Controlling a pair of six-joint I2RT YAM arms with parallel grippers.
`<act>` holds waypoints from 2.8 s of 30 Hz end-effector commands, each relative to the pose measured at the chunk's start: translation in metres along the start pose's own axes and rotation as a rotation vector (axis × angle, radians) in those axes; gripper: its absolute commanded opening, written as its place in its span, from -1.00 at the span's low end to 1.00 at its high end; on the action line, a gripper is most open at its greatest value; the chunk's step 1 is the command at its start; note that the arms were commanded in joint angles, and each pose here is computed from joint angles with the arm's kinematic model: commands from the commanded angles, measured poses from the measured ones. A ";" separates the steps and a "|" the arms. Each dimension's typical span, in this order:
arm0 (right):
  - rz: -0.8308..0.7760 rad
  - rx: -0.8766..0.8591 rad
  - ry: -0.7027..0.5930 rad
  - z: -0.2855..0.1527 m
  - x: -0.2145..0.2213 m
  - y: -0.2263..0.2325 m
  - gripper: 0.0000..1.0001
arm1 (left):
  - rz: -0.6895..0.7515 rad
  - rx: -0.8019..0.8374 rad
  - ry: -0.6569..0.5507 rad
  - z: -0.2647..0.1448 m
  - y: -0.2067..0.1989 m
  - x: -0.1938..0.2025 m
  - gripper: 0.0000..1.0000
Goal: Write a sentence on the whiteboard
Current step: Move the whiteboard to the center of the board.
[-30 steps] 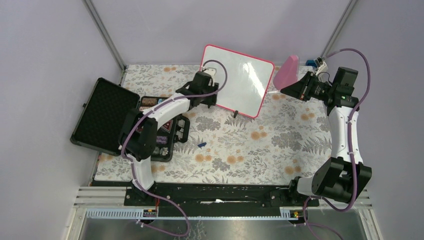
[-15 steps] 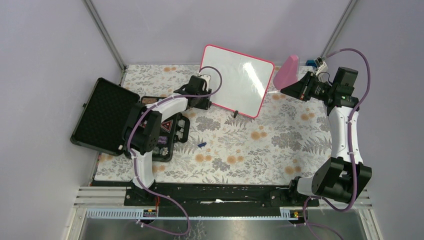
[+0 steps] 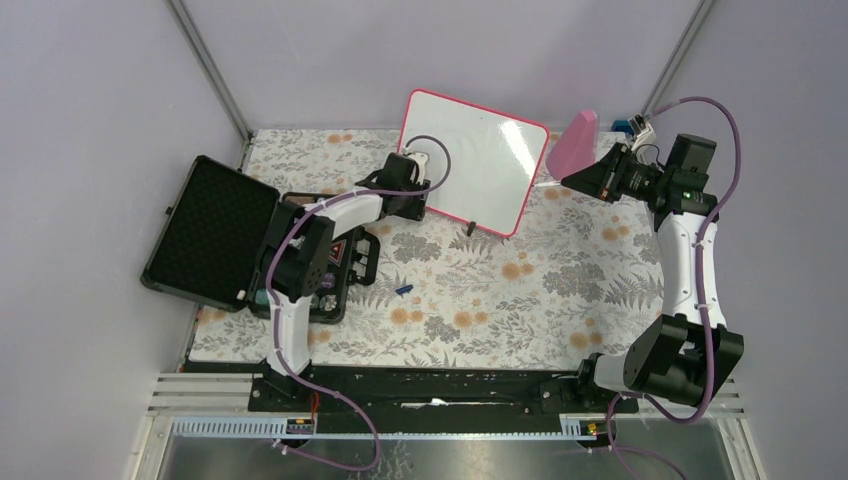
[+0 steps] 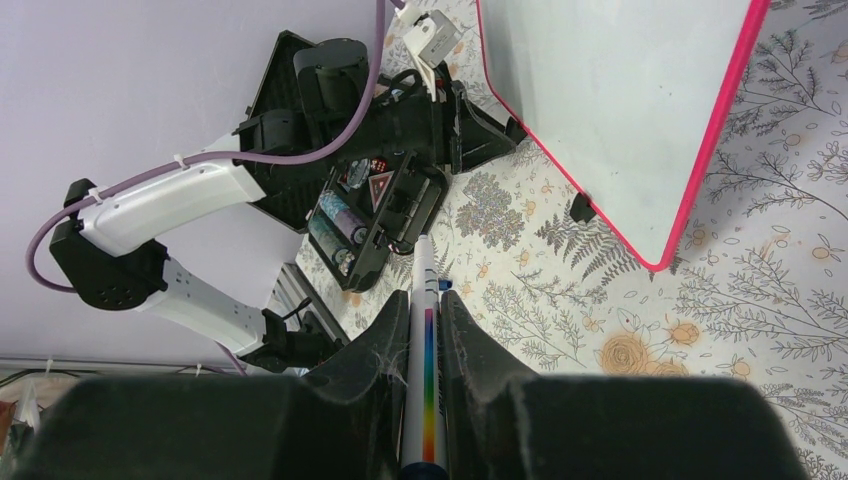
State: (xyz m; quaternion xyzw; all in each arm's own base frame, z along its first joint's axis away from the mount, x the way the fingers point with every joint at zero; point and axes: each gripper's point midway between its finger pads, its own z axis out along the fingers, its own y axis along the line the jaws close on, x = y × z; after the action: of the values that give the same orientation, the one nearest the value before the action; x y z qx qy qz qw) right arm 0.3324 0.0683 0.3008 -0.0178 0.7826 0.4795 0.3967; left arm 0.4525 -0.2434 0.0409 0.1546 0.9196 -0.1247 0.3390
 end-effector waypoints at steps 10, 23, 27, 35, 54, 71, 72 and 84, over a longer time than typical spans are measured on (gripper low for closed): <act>-0.031 -0.025 -0.005 -0.002 -0.004 0.006 -1.00 | 0.000 -0.018 -0.080 0.018 0.002 -0.033 -0.20; -0.043 -0.030 -0.012 -0.003 -0.010 0.011 -1.00 | -0.064 0.009 -0.008 0.007 -0.010 0.006 -0.75; -0.045 -0.030 -0.015 -0.004 -0.011 0.013 -1.00 | -0.076 -0.002 0.014 0.000 -0.019 0.020 -0.73; -0.054 -0.032 -0.019 -0.006 -0.010 0.017 -1.00 | -0.067 0.052 0.062 -0.015 -0.054 0.041 -0.31; -0.069 -0.031 -0.016 -0.008 -0.012 0.020 -1.00 | 0.104 0.232 -0.013 -0.047 -0.121 0.034 0.07; -0.096 -0.011 -0.030 -0.012 -0.015 0.023 -1.00 | -0.066 -0.003 -0.081 -0.031 -0.042 -0.010 -0.02; -0.097 -0.002 -0.029 -0.012 -0.015 0.021 -1.00 | -0.079 0.003 -0.085 -0.029 -0.041 -0.013 -0.02; -0.118 0.021 -0.033 -0.012 -0.013 0.015 -1.00 | -0.134 -0.023 -0.064 -0.001 -0.040 -0.017 -0.41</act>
State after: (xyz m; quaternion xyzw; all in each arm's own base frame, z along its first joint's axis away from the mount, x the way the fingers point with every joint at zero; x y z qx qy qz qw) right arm 0.3307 0.0648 0.3028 -0.0265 0.7868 0.4658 0.4040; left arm 0.4332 -0.2783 0.0479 0.1051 0.9242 -0.1410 0.3390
